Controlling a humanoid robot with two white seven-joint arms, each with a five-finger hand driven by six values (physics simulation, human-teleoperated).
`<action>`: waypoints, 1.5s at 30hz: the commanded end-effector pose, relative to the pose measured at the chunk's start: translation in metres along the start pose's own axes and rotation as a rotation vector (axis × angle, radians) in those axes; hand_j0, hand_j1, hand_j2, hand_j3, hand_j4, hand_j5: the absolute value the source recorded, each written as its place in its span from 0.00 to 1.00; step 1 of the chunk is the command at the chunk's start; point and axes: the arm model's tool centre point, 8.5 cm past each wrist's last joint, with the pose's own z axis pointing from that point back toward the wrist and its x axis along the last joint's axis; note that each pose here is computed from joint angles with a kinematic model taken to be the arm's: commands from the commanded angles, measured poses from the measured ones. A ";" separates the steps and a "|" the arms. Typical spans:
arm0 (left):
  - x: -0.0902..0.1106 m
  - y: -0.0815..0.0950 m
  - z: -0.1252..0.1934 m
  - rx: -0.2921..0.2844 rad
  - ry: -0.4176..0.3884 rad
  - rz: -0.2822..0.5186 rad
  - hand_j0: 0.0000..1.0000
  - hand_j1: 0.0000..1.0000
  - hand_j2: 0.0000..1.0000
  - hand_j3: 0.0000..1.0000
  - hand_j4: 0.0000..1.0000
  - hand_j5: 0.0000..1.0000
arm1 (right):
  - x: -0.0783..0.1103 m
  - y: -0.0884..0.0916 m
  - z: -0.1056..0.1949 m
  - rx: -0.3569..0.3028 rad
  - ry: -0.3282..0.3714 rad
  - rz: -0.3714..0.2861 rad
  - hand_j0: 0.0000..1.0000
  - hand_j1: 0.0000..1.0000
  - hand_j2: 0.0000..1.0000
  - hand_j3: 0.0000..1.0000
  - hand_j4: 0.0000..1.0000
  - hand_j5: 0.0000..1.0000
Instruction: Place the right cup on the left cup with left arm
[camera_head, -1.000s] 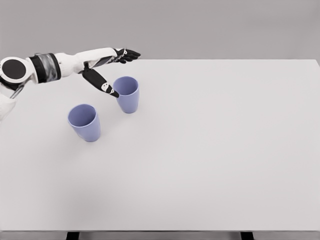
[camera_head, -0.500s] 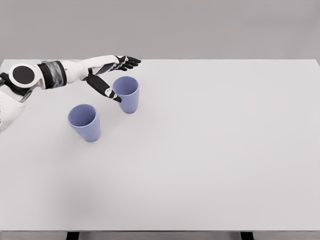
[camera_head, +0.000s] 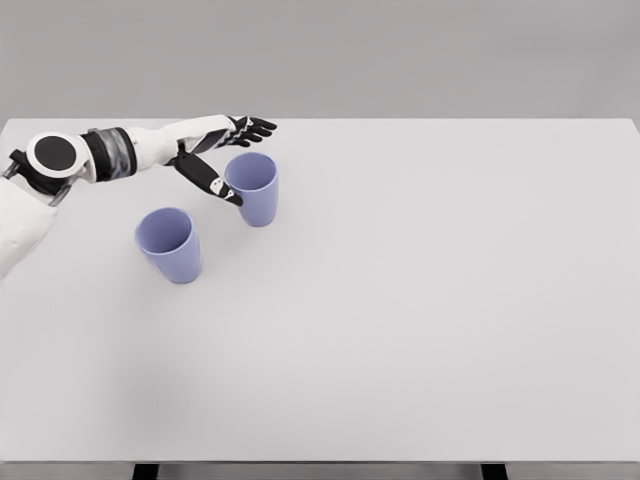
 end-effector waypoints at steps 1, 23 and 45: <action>0.000 0.000 -0.001 0.001 -0.002 0.008 1.00 1.00 1.00 1.00 1.00 1.00 | 0.000 0.000 0.000 0.000 0.000 0.000 1.00 1.00 1.00 1.00 1.00 1.00; -0.006 -0.009 -0.020 -0.009 0.003 0.052 1.00 1.00 1.00 1.00 1.00 1.00 | 0.000 0.000 0.000 0.000 0.000 0.000 1.00 1.00 1.00 1.00 1.00 1.00; -0.024 -0.012 -0.020 -0.005 0.058 0.098 0.94 0.94 0.94 0.94 0.94 0.94 | 0.001 0.000 0.000 0.000 -0.001 0.000 1.00 1.00 1.00 1.00 1.00 1.00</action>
